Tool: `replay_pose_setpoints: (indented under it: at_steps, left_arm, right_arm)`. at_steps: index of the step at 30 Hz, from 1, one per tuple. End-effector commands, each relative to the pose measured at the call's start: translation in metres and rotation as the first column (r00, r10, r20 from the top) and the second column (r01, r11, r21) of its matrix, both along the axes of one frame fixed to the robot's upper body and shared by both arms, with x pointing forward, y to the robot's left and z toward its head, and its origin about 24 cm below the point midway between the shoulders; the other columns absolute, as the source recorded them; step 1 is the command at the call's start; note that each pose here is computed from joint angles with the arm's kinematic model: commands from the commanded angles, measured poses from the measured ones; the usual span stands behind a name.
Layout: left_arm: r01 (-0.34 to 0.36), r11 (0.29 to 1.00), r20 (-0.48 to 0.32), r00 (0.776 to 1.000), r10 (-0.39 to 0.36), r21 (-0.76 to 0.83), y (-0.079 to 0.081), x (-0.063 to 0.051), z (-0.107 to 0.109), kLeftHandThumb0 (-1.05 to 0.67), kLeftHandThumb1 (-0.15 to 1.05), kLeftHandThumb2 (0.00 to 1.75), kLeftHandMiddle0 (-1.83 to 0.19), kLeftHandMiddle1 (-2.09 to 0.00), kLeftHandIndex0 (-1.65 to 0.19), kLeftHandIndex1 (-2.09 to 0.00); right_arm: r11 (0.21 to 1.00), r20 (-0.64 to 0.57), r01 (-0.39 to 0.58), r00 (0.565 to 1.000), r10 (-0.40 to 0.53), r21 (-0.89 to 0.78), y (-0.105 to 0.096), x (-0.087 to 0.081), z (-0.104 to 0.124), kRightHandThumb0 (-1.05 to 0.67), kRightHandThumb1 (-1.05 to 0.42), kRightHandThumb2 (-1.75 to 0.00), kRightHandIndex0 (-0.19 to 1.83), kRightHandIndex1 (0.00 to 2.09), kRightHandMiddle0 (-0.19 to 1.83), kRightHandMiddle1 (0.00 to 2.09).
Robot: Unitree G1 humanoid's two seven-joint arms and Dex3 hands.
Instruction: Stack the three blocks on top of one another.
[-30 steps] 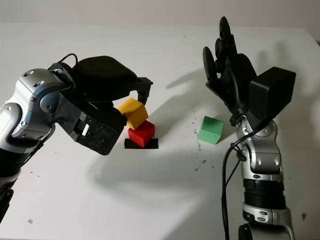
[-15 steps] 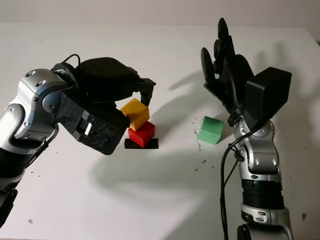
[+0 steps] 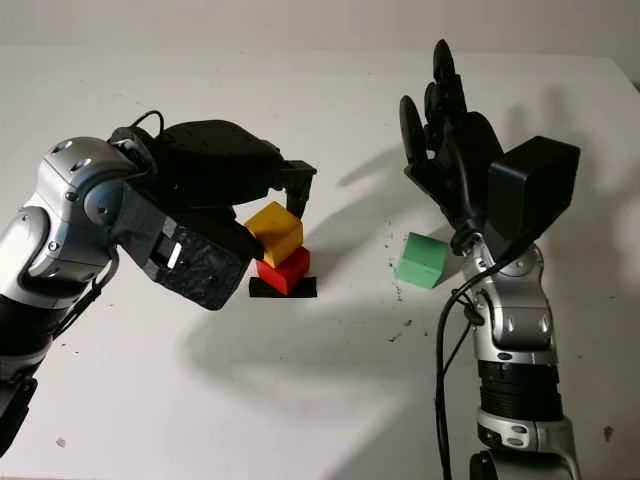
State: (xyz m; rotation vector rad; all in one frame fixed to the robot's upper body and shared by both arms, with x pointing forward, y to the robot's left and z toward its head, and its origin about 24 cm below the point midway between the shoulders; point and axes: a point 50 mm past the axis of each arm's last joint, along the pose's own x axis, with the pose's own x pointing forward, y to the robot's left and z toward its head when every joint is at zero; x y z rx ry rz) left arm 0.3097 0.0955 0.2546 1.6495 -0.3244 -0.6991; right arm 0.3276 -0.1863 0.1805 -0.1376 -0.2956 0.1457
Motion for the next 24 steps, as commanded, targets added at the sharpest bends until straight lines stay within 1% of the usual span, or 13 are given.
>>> replay_pose_setpoints:
  at_steps: [1, 3, 8, 11, 16, 18, 21, 24]
  left_arm:
    - [0.022, 1.000, 0.024, 0.999, -0.021, -0.005, -0.0041, -0.0033, 0.0083, -0.38, 1.04, 0.05, -0.14, -0.89, -0.18, -1.60]
    - [0.023, 1.000, 0.021, 1.000, -0.022, -0.011, -0.0035, -0.0030, 0.0082, -0.38, 1.03, 0.05, -0.13, -0.92, -0.19, -1.60]
    - [0.018, 1.000, 0.023, 1.000, -0.018, -0.005, -0.0032, -0.0024, 0.0079, -0.39, 1.03, 0.05, -0.13, -0.90, -0.24, -1.55]
    - [0.011, 1.000, 0.020, 1.000, -0.011, -0.014, -0.0035, -0.0024, 0.0075, -0.38, 1.03, 0.05, -0.14, -0.89, -0.22, -1.52]
    - [0.011, 1.000, 0.024, 1.000, -0.011, -0.004, -0.0037, -0.0025, 0.0065, -0.38, 1.04, 0.06, -0.11, -0.93, -0.18, -1.55]
    - [0.009, 1.000, 0.029, 1.000, -0.009, 0.000, -0.0039, -0.0026, 0.0066, -0.37, 1.04, 0.06, -0.11, -0.92, -0.20, -1.51]
    - [0.011, 1.000, 0.030, 0.999, -0.011, -0.001, -0.0042, -0.0027, 0.0068, -0.37, 1.04, 0.05, -0.09, -1.03, -0.24, -1.46]
    - [0.013, 1.000, 0.032, 0.999, -0.013, -0.010, -0.0043, -0.0029, 0.0067, -0.36, 1.04, 0.05, -0.07, -1.06, -0.22, -1.50]
  right_arm:
    - [1.000, 0.017, 0.001, 1.000, -0.001, 0.004, 0.0004, -0.0031, 0.0024, -0.63, -1.05, -0.62, -0.19, 0.00, -0.19, 0.00]
    - [1.000, 0.014, 0.006, 1.000, -0.006, 0.003, 0.0003, -0.0029, 0.0019, -0.64, -1.05, -0.61, -0.19, 0.00, -0.19, 0.00]
    - [1.000, 0.018, 0.002, 1.000, -0.002, 0.008, 0.0009, -0.0022, 0.0019, -0.64, -1.05, -0.61, -0.19, 0.00, -0.19, 0.00]
    - [1.000, 0.020, 0.002, 1.000, -0.002, -0.002, 0.0011, -0.0028, 0.0020, -0.64, -1.05, -0.62, -0.19, 0.00, -0.19, 0.00]
    - [1.000, 0.023, -0.001, 1.000, 0.001, 0.004, 0.0015, -0.0029, 0.0022, -0.63, -1.05, -0.62, -0.19, 0.00, -0.19, 0.00]
    - [1.000, 0.019, 0.000, 1.000, 0.000, 0.004, 0.0011, -0.0028, 0.0019, -0.64, -1.05, -0.62, -0.19, 0.00, -0.19, 0.00]
    - [1.000, 0.016, 0.004, 1.000, -0.004, 0.009, 0.0013, -0.0025, 0.0018, -0.64, -1.05, -0.61, -0.19, 0.00, -0.19, 0.00]
    - [1.000, 0.019, -0.004, 1.000, 0.004, 0.015, 0.0012, -0.0024, 0.0019, -0.64, -1.05, -0.60, -0.19, 0.00, -0.19, 0.00]
